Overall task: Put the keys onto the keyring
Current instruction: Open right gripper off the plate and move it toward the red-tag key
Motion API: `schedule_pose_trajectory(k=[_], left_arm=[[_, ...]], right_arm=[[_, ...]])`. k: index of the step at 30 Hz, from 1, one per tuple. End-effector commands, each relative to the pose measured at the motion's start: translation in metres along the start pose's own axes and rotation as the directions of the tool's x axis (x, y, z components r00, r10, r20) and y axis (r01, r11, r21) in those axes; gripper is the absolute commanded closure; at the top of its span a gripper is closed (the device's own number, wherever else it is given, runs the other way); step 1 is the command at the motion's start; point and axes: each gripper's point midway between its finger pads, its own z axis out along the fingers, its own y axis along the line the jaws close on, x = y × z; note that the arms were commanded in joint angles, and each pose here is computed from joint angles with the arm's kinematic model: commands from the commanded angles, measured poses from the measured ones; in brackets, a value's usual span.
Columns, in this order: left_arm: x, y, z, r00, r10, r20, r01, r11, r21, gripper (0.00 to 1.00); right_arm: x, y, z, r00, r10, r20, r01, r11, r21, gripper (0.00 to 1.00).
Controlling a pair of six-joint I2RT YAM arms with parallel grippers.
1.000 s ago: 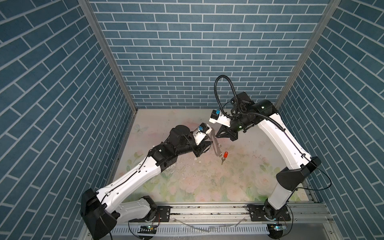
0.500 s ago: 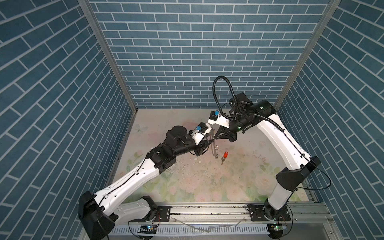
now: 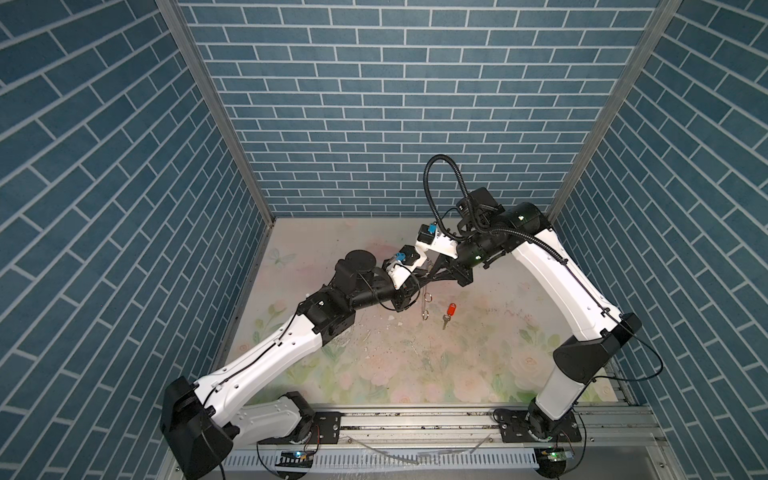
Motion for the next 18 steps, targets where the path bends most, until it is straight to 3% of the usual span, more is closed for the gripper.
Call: schedule_pose_trajectory(k=[1,11,18], left_arm=[[0.0,-0.01,0.001,1.0,0.012,0.004,-0.012,0.999,0.052,0.83],[0.0,-0.021,-0.003,0.999,0.027,0.019,-0.029,0.993,0.113,1.0],[-0.002,-0.027,-0.008,0.998,0.038,0.052,-0.044,0.99,0.134,1.0]], right_arm=[[-0.006,0.015,-0.009,0.995,-0.09,0.045,0.091,0.996,-0.016,1.0],[-0.006,0.024,-0.014,0.992,-0.108,0.064,0.11,0.993,-0.034,1.0],[-0.01,0.031,-0.021,0.986,-0.136,0.095,0.14,0.99,-0.033,1.0]])
